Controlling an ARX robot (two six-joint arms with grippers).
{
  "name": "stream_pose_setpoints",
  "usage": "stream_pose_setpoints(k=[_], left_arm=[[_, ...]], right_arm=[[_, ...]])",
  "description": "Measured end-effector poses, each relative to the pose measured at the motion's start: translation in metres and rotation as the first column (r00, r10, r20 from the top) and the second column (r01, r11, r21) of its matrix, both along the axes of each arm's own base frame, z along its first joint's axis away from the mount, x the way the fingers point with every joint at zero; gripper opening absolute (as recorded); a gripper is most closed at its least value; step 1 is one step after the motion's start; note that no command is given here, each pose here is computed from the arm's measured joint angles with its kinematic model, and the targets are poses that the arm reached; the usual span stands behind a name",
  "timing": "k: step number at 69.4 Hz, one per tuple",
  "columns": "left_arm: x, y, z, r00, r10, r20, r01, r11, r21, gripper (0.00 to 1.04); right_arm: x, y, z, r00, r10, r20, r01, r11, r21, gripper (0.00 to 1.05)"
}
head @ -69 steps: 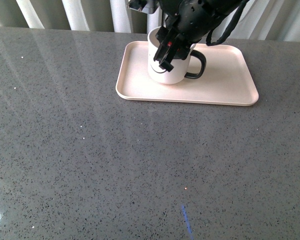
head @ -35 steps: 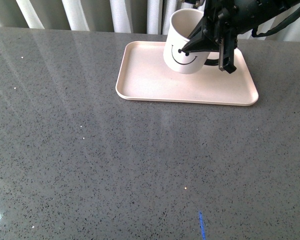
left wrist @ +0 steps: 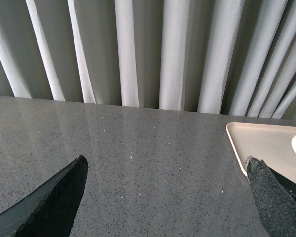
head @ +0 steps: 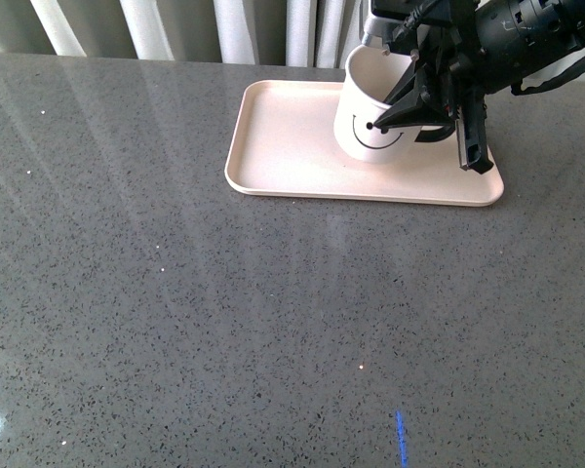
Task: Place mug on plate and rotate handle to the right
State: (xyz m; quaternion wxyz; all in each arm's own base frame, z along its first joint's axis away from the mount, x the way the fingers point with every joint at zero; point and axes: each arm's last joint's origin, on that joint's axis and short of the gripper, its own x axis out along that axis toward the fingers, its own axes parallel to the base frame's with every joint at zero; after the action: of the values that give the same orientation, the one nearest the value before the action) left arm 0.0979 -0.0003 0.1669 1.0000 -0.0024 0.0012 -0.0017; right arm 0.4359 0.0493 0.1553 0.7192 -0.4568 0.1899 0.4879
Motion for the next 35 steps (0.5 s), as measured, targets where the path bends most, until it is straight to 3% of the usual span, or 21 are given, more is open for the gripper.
stream_pose_setpoints(k=[35], left_arm=[[0.0, 0.0, 0.0, 1.0, 0.0, 0.0, 0.0, 1.0, 0.0, 0.95]], right_arm=[[-0.0021, 0.0062, -0.0061, 0.999, 0.033, -0.018, -0.033, 0.999, -0.034, 0.02]])
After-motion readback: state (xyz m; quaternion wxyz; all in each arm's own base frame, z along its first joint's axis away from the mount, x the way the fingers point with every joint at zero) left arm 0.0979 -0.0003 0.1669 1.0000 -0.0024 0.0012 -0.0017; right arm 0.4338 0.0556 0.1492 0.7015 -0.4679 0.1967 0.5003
